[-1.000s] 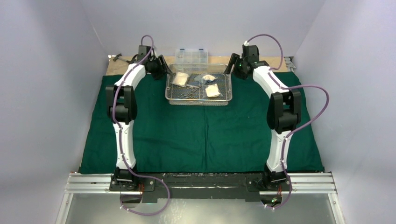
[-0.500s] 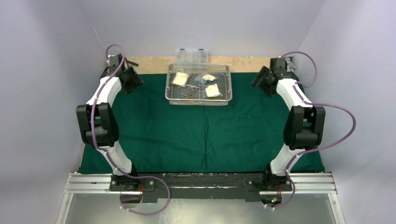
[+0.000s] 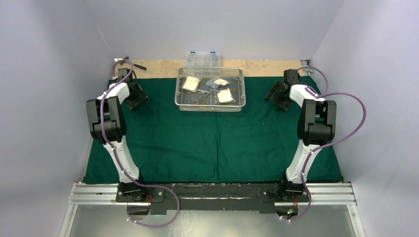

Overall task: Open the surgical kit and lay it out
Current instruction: Smooth out the surgical kit at the center of the board.

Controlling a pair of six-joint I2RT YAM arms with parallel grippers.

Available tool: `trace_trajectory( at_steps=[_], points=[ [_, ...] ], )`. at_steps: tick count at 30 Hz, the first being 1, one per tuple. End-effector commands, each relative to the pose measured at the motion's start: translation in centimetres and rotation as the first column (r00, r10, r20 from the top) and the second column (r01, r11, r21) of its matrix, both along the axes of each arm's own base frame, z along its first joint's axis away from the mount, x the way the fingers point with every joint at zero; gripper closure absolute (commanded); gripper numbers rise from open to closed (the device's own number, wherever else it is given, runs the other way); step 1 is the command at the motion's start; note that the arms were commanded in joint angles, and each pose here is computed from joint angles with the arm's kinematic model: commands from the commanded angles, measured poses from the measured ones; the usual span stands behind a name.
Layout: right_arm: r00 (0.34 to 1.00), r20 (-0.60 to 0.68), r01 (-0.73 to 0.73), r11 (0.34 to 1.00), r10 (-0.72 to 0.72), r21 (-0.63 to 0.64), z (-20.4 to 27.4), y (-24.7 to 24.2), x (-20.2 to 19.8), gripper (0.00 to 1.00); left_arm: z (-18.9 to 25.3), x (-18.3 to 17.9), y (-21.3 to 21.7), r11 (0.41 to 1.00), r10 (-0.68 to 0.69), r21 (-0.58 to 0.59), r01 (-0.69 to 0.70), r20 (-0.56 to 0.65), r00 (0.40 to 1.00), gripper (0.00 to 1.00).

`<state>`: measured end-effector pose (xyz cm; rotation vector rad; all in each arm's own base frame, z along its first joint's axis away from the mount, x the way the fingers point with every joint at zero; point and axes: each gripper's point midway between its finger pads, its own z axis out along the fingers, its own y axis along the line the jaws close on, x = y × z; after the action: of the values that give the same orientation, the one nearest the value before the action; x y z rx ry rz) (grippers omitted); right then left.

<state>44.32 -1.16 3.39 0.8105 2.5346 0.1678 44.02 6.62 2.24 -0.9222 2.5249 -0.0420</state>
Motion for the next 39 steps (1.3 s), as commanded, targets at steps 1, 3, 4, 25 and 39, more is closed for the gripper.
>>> trace_trajectory(
  at_steps=[1,3,4,25,39],
  points=[
    [1.0,0.008,0.015,1.0,-0.015,0.015,-0.8,-0.1,1.0,0.27,-2.7,0.6,1.5,0.999,0.025,0.031,-0.023,-0.051,0.998,0.44],
    [1.0,-0.004,0.028,1.0,-0.028,0.005,-1.2,-0.4,0.8,0.28,-2.9,1.0,2.0,0.999,0.036,0.04,-0.034,-0.061,0.997,0.44],
    [1.0,-0.003,0.028,1.0,-0.028,0.003,-1.2,-0.4,0.8,0.27,-2.9,1.1,2.2,0.999,0.038,0.041,-0.035,-0.064,0.997,0.44],
    [0.987,0.145,0.08,0.993,-0.066,-0.091,8.2,-2.2,0.2,0.27,12.6,3.0,4.2,0.986,0.007,0.161,-0.035,0.171,0.985,0.41],
    [0.956,0.095,0.282,0.958,-0.277,-0.047,6.1,-3.4,-5.3,0.53,11.5,-14.3,6.8,0.939,0.298,0.151,-0.31,0.096,0.95,0.73]
  ],
)
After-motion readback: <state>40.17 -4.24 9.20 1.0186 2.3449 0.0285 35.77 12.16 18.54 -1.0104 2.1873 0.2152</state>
